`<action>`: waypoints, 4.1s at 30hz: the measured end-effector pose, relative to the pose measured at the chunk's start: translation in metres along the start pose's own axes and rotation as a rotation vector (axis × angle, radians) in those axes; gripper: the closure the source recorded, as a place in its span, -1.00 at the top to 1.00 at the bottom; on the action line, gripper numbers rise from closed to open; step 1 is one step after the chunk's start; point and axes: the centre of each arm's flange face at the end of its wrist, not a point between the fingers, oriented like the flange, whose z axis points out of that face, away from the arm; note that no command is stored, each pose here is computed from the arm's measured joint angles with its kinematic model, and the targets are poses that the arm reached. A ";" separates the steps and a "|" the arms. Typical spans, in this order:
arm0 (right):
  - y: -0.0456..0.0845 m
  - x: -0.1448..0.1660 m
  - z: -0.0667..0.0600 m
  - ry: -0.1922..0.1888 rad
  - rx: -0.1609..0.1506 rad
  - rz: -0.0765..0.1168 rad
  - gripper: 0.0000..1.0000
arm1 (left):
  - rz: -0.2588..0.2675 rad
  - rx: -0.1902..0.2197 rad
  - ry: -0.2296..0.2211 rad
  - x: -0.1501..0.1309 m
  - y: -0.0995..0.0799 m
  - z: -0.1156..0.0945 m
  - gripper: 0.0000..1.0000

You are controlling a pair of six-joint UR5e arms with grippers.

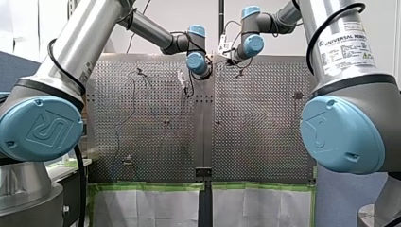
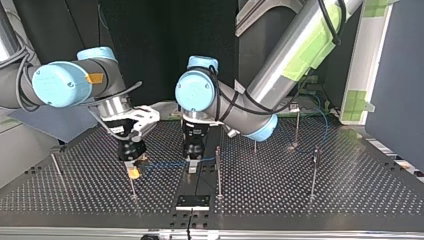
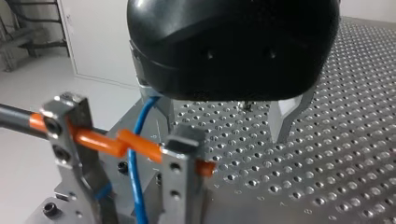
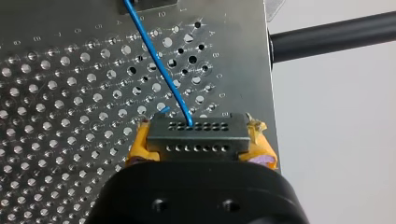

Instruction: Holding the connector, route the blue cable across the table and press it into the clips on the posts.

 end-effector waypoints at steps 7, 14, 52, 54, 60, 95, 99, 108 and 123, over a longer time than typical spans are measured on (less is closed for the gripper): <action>0.000 0.000 0.000 -0.001 0.000 0.000 -1.00 | 0.011 -0.008 0.006 0.001 -0.001 -0.002 -0.55; -0.003 -0.002 -0.001 -0.005 0.005 0.001 -1.00 | 0.023 -0.044 0.013 0.005 0.001 -0.006 -0.96; 0.027 -0.143 -0.033 -0.196 -0.052 0.040 -1.00 | 0.049 -0.017 0.105 0.145 0.042 -0.074 -0.96; 0.029 -0.150 -0.035 -0.211 -0.058 0.040 -1.00 | 0.049 -0.012 0.108 0.152 0.047 -0.077 -0.96; 0.036 -0.164 -0.040 -0.240 -0.067 0.033 -1.00 | 0.060 -0.021 0.132 0.187 0.068 -0.086 -0.96; 0.073 -0.241 -0.046 -0.376 -0.117 0.020 -1.00 | -0.021 0.117 0.180 0.242 0.068 -0.057 -0.96; 0.080 -0.252 -0.044 -0.386 -0.125 0.023 -1.00 | -0.031 0.127 0.179 0.240 0.071 -0.052 -0.96; 0.094 -0.253 -0.038 -0.354 -0.125 0.038 -1.00 | -0.052 0.146 0.181 0.240 0.079 -0.038 -0.96; 0.124 -0.248 -0.026 -0.288 -0.117 0.096 -1.00 | -0.049 0.099 0.245 0.259 0.108 0.017 -0.96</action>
